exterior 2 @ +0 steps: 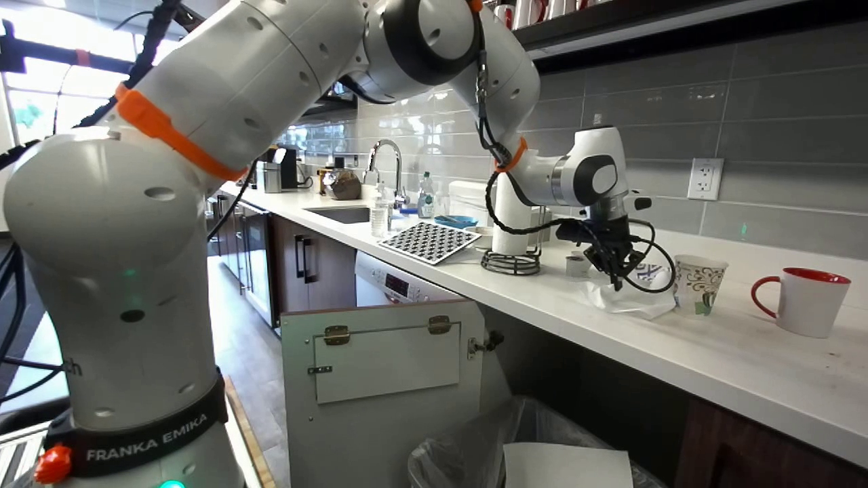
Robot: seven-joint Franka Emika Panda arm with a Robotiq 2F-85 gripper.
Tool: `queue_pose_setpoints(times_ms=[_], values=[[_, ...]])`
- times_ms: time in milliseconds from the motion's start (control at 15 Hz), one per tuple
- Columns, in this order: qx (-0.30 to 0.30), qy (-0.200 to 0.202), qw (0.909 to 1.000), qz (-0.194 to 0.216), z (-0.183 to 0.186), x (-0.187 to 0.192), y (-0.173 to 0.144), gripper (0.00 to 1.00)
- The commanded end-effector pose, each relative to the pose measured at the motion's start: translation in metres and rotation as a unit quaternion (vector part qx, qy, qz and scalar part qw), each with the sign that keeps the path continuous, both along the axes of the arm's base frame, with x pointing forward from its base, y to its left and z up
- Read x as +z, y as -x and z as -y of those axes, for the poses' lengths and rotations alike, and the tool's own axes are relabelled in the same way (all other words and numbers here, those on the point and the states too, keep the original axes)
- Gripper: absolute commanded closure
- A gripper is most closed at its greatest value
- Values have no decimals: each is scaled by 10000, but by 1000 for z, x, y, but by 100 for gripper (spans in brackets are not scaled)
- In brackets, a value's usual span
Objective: Use the white napkin to wipe the counter.
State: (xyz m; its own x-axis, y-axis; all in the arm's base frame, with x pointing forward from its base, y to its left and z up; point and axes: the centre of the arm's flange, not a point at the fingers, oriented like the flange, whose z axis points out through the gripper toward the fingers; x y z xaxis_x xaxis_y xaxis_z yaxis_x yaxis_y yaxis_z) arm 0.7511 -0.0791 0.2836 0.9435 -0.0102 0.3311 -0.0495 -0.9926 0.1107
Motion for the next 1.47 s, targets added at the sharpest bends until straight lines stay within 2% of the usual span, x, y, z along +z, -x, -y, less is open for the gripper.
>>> queue_pose_setpoints(times_ms=[0,333,867,1200,1400], values=[[-88,188,9998,-32,-7,-17,4,100],[26,176,9995,-248,-17,-30,9,100],[345,360,9952,-843,-12,-22,32,100],[766,376,9858,-1446,-15,-17,60,100],[1080,384,9768,-1808,-20,-18,80,100]])
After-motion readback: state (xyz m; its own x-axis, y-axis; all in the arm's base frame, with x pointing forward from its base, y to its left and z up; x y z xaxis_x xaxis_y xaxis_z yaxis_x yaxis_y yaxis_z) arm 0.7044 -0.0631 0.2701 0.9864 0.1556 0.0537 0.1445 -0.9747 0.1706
